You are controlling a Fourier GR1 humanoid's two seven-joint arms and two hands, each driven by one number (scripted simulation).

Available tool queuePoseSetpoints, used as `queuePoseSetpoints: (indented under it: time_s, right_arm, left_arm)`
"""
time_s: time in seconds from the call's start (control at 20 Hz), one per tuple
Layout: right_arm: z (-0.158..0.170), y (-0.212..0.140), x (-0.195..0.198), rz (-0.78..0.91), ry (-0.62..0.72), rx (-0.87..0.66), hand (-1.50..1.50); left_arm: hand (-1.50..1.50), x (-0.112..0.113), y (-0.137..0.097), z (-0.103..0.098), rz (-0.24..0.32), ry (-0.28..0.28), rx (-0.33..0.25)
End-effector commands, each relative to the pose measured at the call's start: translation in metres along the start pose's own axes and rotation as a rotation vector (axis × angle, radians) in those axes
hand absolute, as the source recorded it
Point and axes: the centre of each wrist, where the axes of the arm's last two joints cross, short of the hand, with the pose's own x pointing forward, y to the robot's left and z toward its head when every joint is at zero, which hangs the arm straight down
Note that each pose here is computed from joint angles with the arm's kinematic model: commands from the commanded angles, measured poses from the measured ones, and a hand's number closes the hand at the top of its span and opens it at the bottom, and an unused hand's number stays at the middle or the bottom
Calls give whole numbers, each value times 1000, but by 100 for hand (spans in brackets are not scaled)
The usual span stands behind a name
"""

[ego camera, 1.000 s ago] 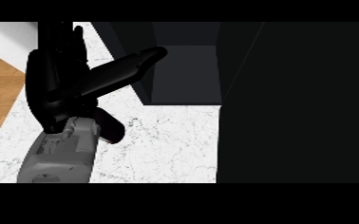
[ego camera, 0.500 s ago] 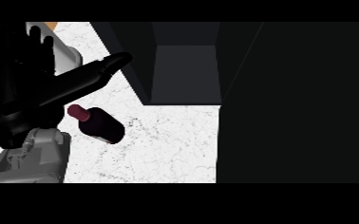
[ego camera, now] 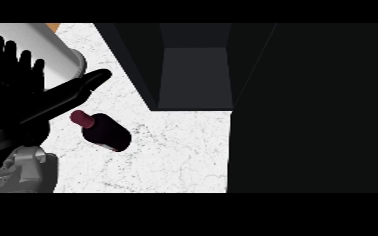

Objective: Pick up the wine, place it into the cabinet and close the cabinet

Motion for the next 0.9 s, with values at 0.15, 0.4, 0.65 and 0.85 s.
queuePoseSetpoints:
  time_s: [0.15,0.4,0.65,0.85]
  right_arm:
    - [20,14,34,-36,-59,20,-150]
    - [19,4,25,-31,-36,41,-150]
    - [21,5,38,-33,-47,44,-150]
    - [16,7,37,-29,-55,56,-150]
  left_arm:
    - [-150,-35,23,1,7,92,-11]
    - [-150,-34,53,-12,8,105,-16]
    - [-150,-88,39,-5,4,114,17]
    - [-150,-108,65,-13,-22,80,58]
